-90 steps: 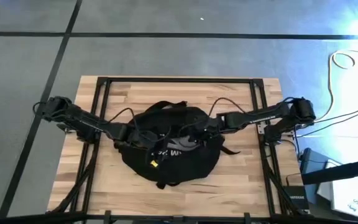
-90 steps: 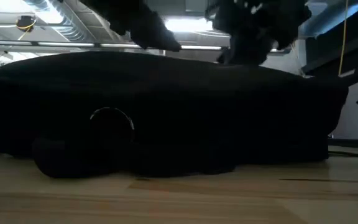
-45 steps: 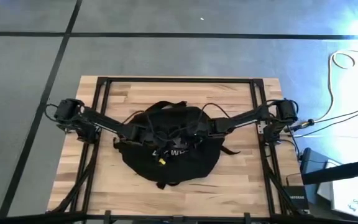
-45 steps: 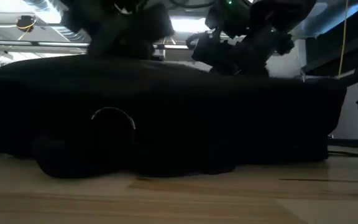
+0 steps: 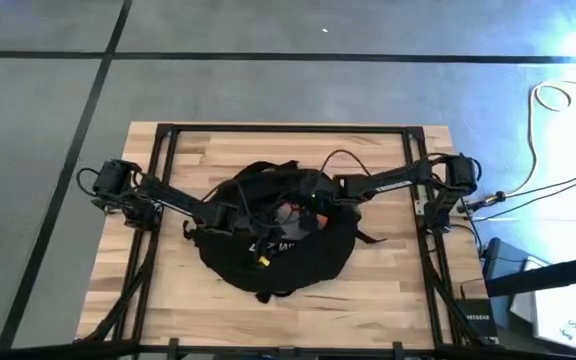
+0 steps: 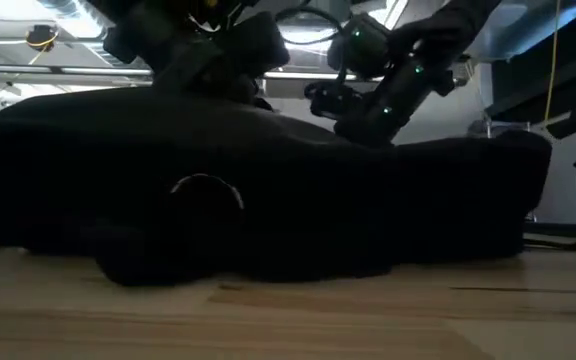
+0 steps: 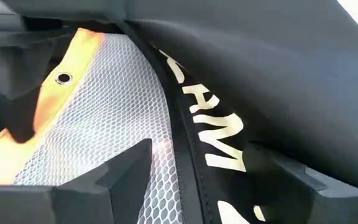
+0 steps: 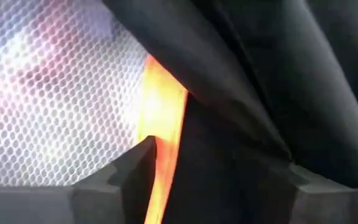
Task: Unpack backpack
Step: Remove the transparent white zip bag from the black backpack
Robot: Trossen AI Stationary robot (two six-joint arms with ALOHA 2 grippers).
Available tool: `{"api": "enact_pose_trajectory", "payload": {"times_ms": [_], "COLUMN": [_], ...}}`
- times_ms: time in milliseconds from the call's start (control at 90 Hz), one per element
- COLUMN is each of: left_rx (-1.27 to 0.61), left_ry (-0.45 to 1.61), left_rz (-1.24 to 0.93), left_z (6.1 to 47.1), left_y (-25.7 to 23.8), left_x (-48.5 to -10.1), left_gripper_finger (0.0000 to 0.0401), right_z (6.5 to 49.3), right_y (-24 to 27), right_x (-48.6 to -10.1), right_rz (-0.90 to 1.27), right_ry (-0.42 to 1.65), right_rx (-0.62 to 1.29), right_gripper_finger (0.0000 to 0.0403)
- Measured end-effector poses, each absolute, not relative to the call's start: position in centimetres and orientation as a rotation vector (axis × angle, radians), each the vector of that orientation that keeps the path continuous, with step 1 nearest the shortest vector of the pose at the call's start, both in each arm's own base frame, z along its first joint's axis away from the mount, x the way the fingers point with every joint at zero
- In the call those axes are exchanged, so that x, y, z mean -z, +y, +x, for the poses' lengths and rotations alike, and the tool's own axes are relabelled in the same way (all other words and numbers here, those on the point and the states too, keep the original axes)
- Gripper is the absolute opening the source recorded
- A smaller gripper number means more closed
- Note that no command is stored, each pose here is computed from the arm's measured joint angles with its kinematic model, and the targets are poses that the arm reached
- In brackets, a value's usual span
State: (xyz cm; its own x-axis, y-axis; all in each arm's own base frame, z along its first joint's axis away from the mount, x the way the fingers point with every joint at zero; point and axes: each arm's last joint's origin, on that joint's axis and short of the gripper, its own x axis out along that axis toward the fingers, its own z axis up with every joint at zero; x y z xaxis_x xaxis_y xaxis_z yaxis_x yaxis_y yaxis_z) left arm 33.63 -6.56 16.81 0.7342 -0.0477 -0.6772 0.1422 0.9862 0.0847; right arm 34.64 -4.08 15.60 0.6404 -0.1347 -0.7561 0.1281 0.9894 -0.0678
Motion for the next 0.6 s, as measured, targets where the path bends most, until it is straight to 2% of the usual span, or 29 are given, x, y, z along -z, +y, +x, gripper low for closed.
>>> {"api": "enact_pose_trajectory", "payload": {"times_ms": [189,600], "left_rx": [0.111,0.126], "left_ry": [0.74,0.741], "left_rz": [0.135,0.131], "left_z": [33.6,33.6], "left_y": [-6.6,-6.7], "left_x": [-16.8,-16.8], "left_gripper_finger": [0.0239,0.0239], "right_z": [34.7,36.0], "right_y": [-4.4,-3.2], "right_x": [-15.6,-13.3], "right_rz": [0.063,0.213], "right_ry": [0.851,0.822], "right_rx": [0.112,-0.098], "right_gripper_finger": [0.0219,0.0221]}}
